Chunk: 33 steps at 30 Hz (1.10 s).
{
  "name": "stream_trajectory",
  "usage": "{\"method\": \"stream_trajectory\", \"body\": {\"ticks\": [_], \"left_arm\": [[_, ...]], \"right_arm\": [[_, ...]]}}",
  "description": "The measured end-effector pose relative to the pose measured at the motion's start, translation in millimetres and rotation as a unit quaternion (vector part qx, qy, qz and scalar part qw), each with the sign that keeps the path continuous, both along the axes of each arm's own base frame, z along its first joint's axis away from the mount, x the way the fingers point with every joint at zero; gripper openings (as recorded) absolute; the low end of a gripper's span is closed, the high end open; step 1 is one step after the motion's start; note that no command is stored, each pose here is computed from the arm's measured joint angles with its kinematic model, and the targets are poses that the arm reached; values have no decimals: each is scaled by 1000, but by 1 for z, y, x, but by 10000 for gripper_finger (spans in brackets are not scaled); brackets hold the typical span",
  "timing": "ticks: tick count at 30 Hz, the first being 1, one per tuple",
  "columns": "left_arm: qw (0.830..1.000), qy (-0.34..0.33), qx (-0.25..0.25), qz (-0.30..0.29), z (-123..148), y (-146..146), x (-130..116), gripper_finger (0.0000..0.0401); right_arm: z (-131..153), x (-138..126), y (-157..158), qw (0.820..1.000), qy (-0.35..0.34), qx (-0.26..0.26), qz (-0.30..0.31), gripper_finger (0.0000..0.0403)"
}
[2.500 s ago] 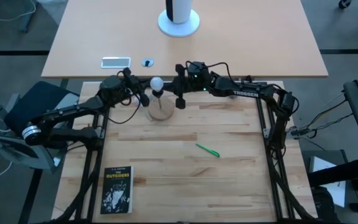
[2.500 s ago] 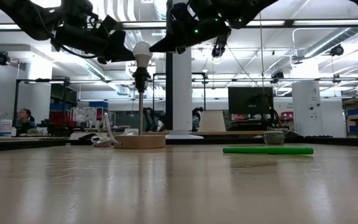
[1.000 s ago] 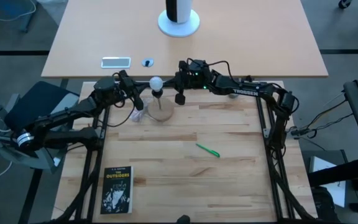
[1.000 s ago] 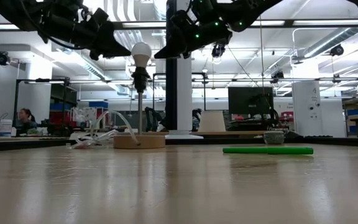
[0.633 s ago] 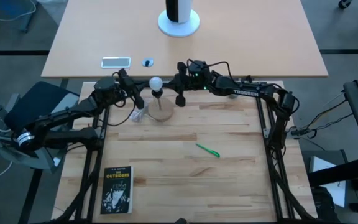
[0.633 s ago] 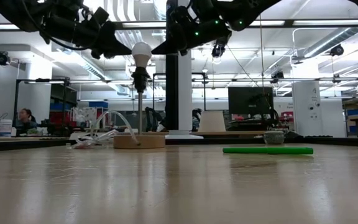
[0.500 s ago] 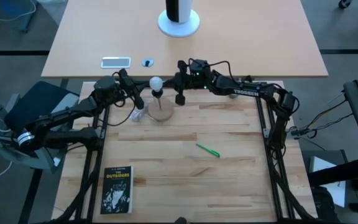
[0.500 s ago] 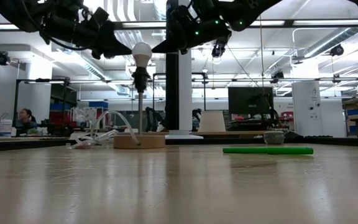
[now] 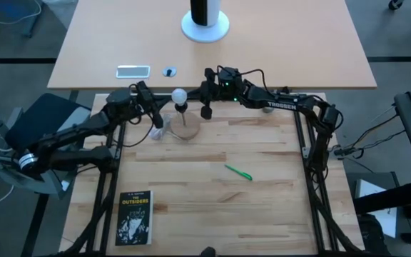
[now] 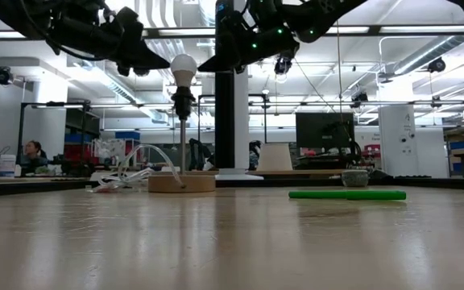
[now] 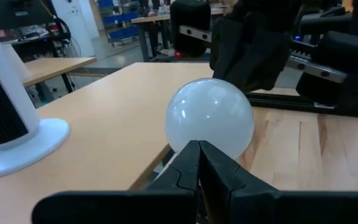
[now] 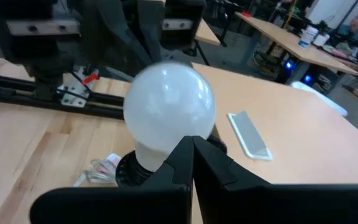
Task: Screw lightbulb
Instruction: Remove the lightbulb from the lamp
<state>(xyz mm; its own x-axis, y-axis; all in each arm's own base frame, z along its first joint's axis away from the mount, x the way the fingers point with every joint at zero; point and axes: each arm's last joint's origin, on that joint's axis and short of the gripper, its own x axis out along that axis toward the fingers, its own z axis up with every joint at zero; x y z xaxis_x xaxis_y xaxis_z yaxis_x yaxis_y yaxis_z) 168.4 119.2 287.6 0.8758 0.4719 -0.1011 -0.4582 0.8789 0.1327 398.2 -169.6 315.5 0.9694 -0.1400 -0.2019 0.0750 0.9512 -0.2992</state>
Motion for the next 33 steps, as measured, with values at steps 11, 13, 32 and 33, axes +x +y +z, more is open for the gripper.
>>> {"method": "stream_trajectory", "body": {"ticks": [11, 13, 32, 33], "left_arm": [[999, -13, 27, 20, 9, -4, -8, 0], [999, -13, 30, 41, 8, -2, -7, 0], [999, -13, 20, -38, 2, -1, 4, 0], [999, -15, 20, -38, 3, -1, 4, 0]], "right_arm": [[11, -12, 3, 999, 23, -16, -40, 0], [10, -11, 5, 1000, 22, -12, -13, 0], [1, -3, 3, 1000, 9, -5, -21, 0], [0, -2, 3, 1000, 10, -6, -24, 0]]}}
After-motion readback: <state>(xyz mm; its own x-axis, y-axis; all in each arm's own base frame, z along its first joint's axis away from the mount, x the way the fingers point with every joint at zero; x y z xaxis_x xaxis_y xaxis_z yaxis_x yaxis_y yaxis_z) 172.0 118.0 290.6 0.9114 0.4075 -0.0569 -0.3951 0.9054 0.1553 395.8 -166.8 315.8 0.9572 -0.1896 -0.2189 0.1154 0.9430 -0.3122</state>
